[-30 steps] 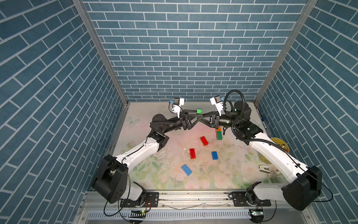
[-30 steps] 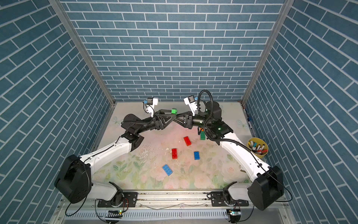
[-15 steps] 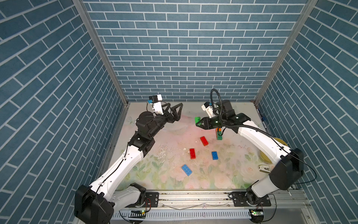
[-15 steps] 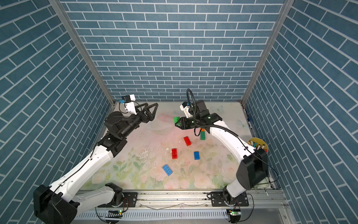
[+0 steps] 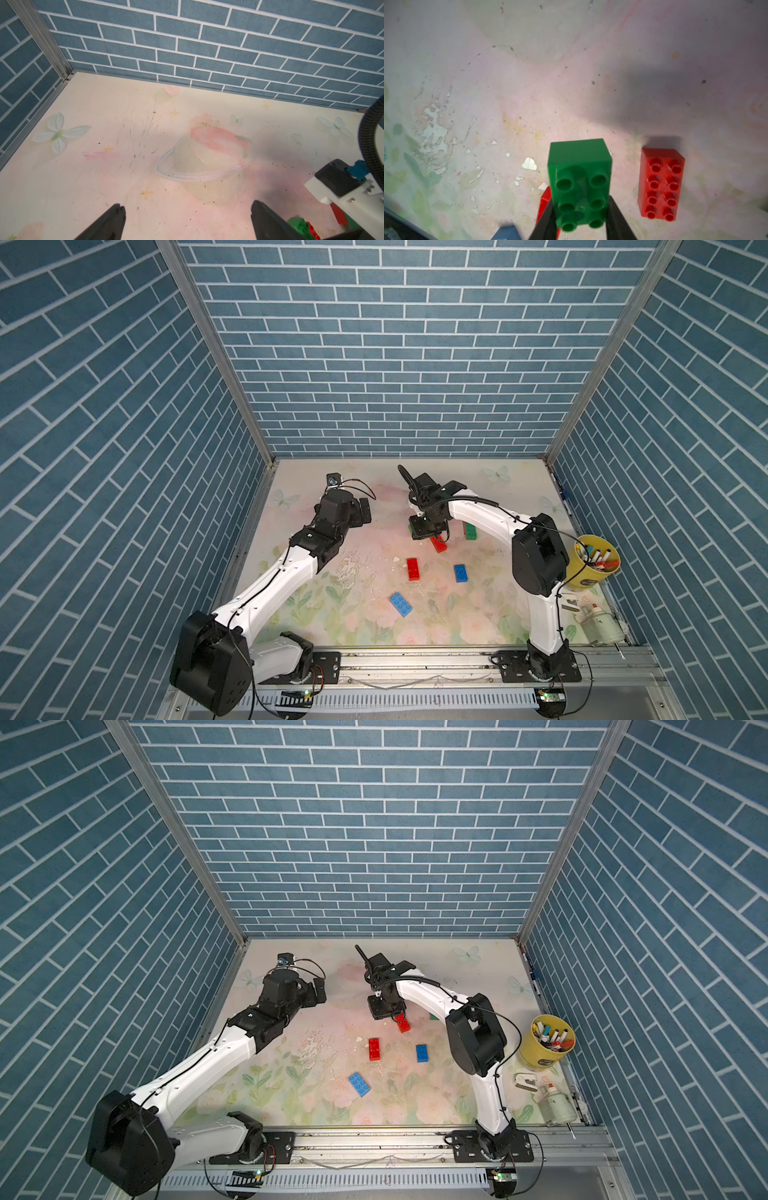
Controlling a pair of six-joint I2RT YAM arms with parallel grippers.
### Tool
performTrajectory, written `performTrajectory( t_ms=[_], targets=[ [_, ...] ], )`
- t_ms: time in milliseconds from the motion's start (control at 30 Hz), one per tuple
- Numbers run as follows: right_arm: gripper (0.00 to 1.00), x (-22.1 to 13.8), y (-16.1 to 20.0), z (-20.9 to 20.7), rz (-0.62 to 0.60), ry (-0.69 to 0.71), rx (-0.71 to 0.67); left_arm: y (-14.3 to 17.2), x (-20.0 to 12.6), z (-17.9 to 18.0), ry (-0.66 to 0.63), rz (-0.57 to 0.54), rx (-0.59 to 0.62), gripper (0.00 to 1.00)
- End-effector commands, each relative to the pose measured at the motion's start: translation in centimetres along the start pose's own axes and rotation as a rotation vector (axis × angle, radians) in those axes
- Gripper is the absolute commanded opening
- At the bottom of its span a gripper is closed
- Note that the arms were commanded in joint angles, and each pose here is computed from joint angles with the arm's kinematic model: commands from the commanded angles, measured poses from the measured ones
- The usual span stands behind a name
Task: Assemble a rectangle with lego
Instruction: Pick up the lego brick from the center of the board, then place the lego brick at the center of the board.
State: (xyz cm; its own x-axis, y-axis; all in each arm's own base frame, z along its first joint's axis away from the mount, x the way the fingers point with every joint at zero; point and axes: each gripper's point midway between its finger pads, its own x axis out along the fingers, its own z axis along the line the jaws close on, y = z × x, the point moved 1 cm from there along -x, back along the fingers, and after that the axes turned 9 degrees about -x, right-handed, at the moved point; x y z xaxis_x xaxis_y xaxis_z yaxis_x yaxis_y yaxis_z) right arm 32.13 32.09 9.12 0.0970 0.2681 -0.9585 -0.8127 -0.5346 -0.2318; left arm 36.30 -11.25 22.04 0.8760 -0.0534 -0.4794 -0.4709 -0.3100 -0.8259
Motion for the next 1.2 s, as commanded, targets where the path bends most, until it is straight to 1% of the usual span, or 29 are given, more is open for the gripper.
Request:
performTrajectory(
  t_ms=[0,300,400,633,900,967,1033,1167],
  targets=[
    [0.22,0.9,0.9,-1.2,0.067,0.077,0.02,0.5,0.3,0.7,-0.028,0.001,0.019,1.0],
    [0.24,3.1,0.5,-2.0,0.099,0.119,0.07,1.1,0.5,1.2,-0.045,0.011,0.026,1.0],
    [0.25,4.6,0.9,-2.2,0.136,0.12,0.077,1.5,0.7,1.4,-0.057,0.02,0.029,1.0],
    [0.36,4.9,1.1,-2.2,0.151,0.118,0.08,1.7,0.9,1.4,-0.053,0.031,0.031,1.0],
    [0.52,2.9,0.6,-1.9,0.123,0.112,0.064,1.7,0.8,1.2,-0.042,0.034,0.029,1.0],
    [0.53,0.9,0.2,-1.6,0.088,0.109,0.052,1.7,0.8,1.1,-0.033,0.038,0.031,1.0],
    [0.54,-0.3,0.2,-1.8,0.08,0.12,0.036,1.8,0.7,0.7,-0.005,0.041,0.035,1.0],
    [0.55,-2.1,1.2,-3.4,0.091,0.158,0.007,2.9,0.5,-1.3,0.122,0.062,0.069,1.0]
  ],
)
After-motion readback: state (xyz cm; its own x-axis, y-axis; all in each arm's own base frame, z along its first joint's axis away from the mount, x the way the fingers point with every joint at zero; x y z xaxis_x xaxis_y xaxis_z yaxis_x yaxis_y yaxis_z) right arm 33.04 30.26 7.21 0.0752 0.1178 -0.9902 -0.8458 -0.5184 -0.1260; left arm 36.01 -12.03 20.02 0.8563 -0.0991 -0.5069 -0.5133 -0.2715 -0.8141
